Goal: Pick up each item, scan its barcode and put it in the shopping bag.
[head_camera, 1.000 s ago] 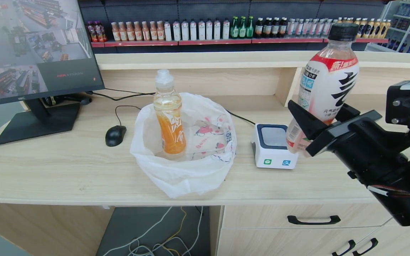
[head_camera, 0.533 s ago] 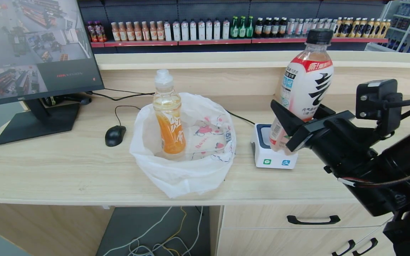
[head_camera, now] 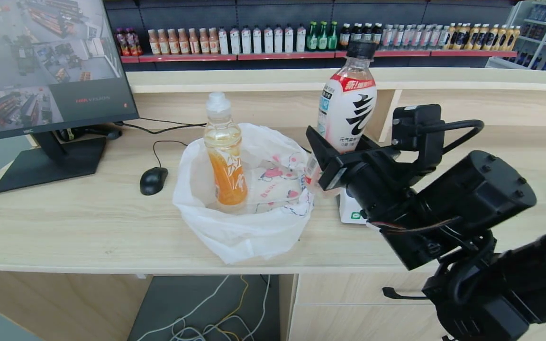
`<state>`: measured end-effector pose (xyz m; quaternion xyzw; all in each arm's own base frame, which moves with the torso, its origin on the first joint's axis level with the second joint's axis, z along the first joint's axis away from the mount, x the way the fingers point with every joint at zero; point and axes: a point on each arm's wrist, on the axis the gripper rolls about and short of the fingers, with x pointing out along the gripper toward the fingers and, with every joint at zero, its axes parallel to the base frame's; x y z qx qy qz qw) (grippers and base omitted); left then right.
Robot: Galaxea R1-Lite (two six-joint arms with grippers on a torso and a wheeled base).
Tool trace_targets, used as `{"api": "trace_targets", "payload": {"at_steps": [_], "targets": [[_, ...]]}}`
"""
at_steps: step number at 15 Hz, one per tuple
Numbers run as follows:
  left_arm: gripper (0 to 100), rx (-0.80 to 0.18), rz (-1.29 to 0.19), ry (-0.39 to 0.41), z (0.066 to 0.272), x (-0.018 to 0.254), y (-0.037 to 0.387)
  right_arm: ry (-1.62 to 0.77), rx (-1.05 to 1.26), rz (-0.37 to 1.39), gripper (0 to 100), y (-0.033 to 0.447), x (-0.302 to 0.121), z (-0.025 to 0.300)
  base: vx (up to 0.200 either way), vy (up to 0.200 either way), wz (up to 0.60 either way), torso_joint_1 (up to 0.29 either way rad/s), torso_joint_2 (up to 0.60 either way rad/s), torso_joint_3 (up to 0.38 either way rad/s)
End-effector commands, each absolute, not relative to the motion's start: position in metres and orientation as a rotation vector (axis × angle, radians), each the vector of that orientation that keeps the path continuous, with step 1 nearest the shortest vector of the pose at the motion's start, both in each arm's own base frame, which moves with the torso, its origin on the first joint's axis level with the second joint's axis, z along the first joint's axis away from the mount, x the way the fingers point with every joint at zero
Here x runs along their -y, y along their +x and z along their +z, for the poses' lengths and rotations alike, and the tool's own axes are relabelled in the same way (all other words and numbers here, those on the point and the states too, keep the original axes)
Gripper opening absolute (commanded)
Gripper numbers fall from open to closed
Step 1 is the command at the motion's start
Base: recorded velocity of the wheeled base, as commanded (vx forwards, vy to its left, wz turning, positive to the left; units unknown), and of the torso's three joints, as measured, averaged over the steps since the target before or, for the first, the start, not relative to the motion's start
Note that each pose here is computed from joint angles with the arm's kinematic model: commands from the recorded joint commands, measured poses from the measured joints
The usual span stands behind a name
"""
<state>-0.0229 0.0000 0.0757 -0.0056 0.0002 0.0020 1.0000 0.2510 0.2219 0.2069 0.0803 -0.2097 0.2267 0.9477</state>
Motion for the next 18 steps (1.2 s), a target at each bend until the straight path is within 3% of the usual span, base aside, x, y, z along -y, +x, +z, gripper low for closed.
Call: {"api": "trace_targets", "payload": {"at_steps": [1, 7, 11, 18], "targets": [[100, -0.002, 0.005, -0.011, 0.075, 0.000, -0.023, 0.161, 0.418, 0.463, 0, 0.269, -0.238, 0.195, 0.000, 0.000, 0.00, 0.000, 0.00, 0.000], [100, -0.002, 0.005, -0.011, 0.075, 0.000, -0.023, 0.160, 0.423, 0.517, 0, 0.287, -0.268, 0.177, 0.000, 0.000, 0.00, 0.000, 0.00, 0.000], [100, 0.000, 0.005, -0.012, 0.076, 0.000, -0.023, 0.199, 0.488, 0.514, 0, 0.306, -0.285, 0.189, 0.000, 0.000, 0.00, 0.000, 0.00, 0.000], [100, -0.002, 0.005, -0.011, 0.075, 0.000, -0.023, 0.207, 0.435, 0.499, 0, 0.343, -0.292, 0.159, 0.000, 0.000, 0.00, 0.000, 0.00, 0.000]]}}
